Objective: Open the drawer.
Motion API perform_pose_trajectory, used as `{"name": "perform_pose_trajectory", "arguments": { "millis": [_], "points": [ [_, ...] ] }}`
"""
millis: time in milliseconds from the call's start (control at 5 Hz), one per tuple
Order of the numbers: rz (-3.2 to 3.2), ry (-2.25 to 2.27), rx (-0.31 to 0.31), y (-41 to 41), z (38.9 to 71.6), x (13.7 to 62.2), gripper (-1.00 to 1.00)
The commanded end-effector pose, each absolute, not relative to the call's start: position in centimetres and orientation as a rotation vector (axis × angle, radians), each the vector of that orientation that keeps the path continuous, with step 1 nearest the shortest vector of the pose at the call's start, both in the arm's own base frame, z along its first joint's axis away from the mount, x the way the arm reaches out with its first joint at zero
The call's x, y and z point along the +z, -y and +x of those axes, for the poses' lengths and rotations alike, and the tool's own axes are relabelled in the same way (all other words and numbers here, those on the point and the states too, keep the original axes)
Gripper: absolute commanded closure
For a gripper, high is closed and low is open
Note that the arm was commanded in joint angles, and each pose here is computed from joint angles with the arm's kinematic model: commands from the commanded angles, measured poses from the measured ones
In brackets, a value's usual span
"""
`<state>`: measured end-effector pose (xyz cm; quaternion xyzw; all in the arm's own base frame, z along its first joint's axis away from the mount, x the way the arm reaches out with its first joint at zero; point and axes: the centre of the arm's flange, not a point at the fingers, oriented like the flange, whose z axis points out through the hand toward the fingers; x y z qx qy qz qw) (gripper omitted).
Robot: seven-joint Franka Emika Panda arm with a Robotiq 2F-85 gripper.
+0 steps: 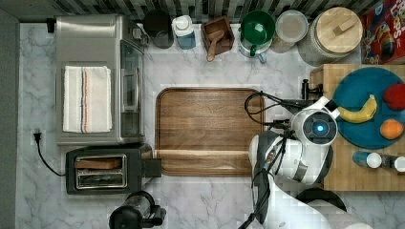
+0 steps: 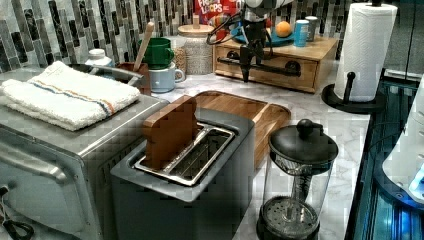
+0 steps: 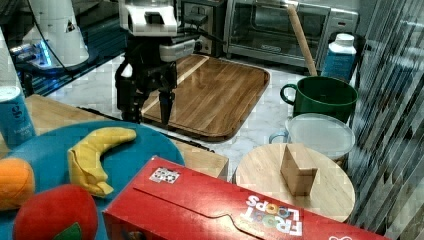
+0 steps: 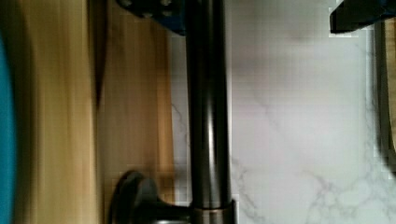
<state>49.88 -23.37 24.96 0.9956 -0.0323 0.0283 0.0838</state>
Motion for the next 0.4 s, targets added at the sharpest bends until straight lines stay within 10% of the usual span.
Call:
{"name": "perform_pose_trajectory", "arguments": {
  "millis": [200, 400],
  "points": [
    [3.037, -0.100, 0.285, 8.7, 54.0, 23.8, -1.00],
    [3.047, -0.069, 0.296, 6.8, 53.8, 23.5, -1.00]
  ]
}}
